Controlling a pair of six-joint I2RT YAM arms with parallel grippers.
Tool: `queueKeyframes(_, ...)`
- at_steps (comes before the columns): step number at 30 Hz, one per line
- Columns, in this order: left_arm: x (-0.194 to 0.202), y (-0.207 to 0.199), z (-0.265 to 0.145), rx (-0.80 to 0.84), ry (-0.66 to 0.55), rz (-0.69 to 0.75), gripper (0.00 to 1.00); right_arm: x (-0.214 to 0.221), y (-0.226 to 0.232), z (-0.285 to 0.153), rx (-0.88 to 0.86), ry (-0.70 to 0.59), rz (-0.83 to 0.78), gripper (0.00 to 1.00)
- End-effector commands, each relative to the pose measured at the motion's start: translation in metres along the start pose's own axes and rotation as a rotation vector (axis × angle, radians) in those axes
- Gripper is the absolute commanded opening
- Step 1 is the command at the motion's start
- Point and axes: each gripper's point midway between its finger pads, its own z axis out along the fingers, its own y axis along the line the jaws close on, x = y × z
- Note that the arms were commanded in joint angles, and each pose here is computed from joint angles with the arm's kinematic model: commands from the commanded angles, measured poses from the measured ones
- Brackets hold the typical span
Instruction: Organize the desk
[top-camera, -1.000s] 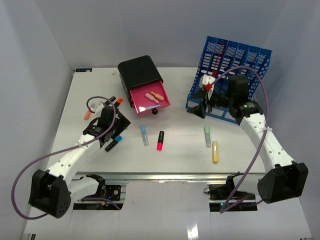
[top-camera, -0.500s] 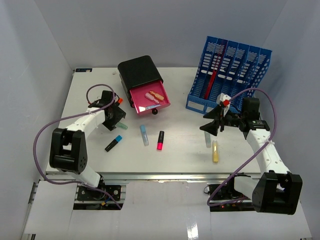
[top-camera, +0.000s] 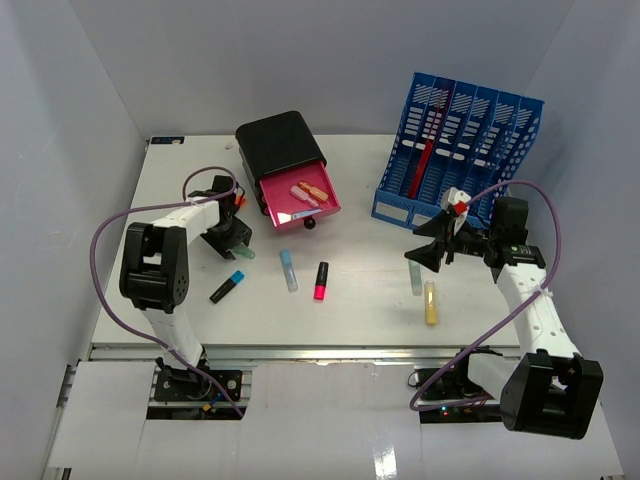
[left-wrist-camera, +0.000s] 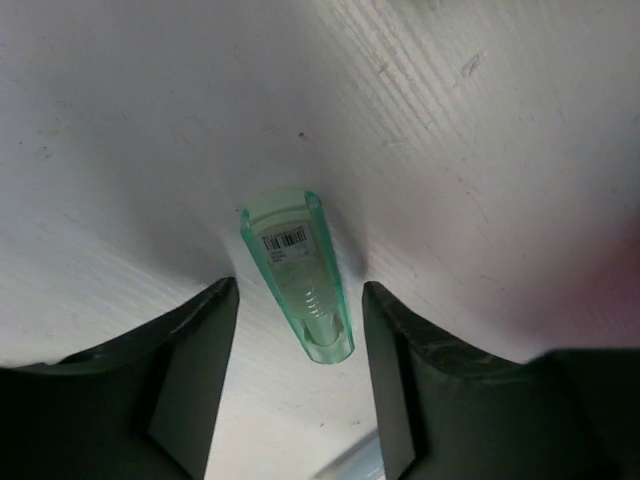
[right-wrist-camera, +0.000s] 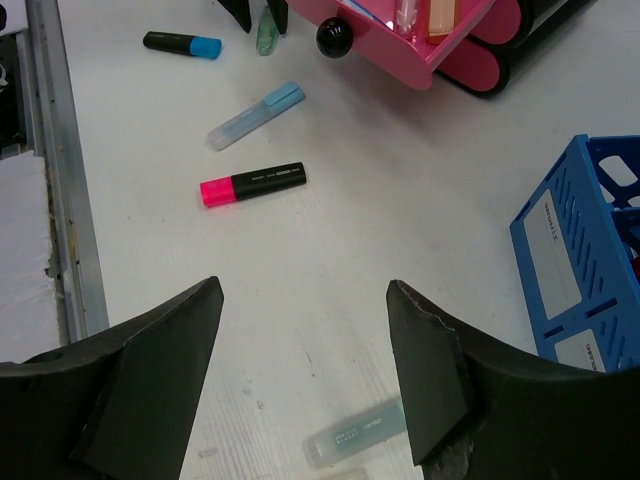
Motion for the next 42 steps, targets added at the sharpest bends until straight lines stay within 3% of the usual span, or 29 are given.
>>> queueKeyframes(1, -0.003, 0.001, 0.005, -0.034, 0.022, 0.013, 0.51, -0.005, -0.002, -0.003, 0.009, -0.018, -0.043, 0.73)
queueKeyframes(7, 0.001, 0.011, 0.012, -0.069, 0.03, 0.035, 0.33, -0.007, -0.003, -0.008, 0.025, -0.027, -0.049, 0.73)
queueKeyframes(11, -0.007, 0.012, -0.006, -0.043, -0.022, 0.042, 0.27, -0.007, -0.004, -0.01, 0.032, -0.028, -0.051, 0.73)
queueKeyframes(17, -0.033, -0.006, -0.096, 0.214, -0.206, 0.127, 0.14, -0.007, -0.006, -0.012, 0.048, -0.025, -0.065, 0.73)
queueKeyframes(20, -0.039, -0.017, -0.155, 0.405, -0.364, 0.278, 0.01, -0.006, -0.006, -0.012, 0.051, -0.023, -0.068, 0.73)
queueKeyframes(23, -0.033, -0.028, -0.187, 0.564, -0.457, 0.467, 0.0, -0.006, -0.006, -0.012, 0.048, -0.024, -0.067, 0.73)
queueKeyframes(28, -0.009, -0.078, -0.221, 0.786, -0.444, 0.739, 0.0, -0.004, -0.006, -0.012, 0.049, -0.021, -0.064, 0.73)
queueKeyframes(30, 0.013, -0.104, -0.212, 0.783, -0.421, 0.857, 0.0, -0.003, -0.007, -0.012, 0.051, -0.019, -0.062, 0.74)
queueKeyframes(33, 0.014, -0.138, -0.208, 0.686, -0.524, 0.99, 0.01, -0.001, -0.008, -0.012, 0.057, -0.014, -0.056, 0.74)
queueKeyframes(36, -0.01, -0.163, -0.211, 0.578, -0.639, 1.011, 0.03, 0.001, -0.009, -0.013, 0.057, -0.012, -0.046, 0.74)
queueKeyframes(42, -0.03, -0.184, -0.197, 0.484, -0.682, 1.013, 0.04, 0.002, -0.008, -0.013, 0.046, -0.017, -0.039, 0.74)
